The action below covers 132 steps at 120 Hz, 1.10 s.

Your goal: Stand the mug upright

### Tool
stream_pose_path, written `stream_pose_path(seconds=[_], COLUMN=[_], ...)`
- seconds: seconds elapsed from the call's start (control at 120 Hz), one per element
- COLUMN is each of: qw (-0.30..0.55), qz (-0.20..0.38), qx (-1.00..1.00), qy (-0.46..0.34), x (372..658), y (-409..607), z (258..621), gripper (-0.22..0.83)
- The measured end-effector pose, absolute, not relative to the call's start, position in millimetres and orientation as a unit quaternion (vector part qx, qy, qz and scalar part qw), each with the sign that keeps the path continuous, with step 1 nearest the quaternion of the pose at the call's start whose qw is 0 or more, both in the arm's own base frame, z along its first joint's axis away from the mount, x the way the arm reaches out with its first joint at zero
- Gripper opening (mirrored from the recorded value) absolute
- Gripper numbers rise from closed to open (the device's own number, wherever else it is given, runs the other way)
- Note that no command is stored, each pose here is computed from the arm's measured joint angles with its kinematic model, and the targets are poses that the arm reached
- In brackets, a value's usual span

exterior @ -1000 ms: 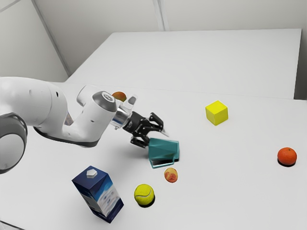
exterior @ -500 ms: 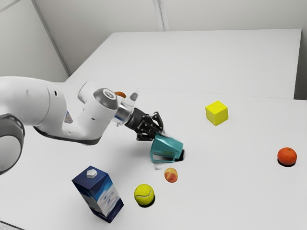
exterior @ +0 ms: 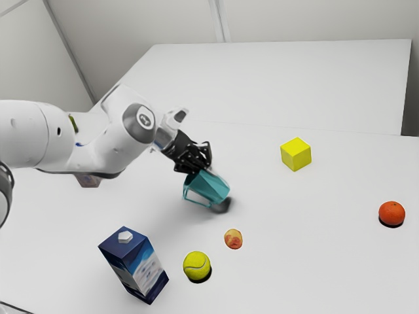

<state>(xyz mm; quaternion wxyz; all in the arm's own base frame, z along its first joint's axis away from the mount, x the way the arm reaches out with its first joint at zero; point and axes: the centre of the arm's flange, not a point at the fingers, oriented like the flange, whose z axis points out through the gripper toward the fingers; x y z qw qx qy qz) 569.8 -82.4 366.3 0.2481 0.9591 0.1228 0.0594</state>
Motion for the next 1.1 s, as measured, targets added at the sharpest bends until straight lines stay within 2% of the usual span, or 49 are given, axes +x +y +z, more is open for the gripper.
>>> stream_pose_path(seconds=[0.125, 0.292, 0.542, 1.1], qw=[0.149, 0.078, 0.035, -0.034], qz=[0.083, 0.096, 0.085, 0.0], qx=[0.982, 0.988, 0.983, 0.963], qy=[0.083, 0.091, 0.158, 0.269], x=[573.9, 576.5, 577.9, 563.1], y=[-81.9, -79.1, -58.5, -25.8], z=[381.9, 385.3, 383.6, 359.8], gripper=[-0.17, -0.17, -0.17, -0.17])
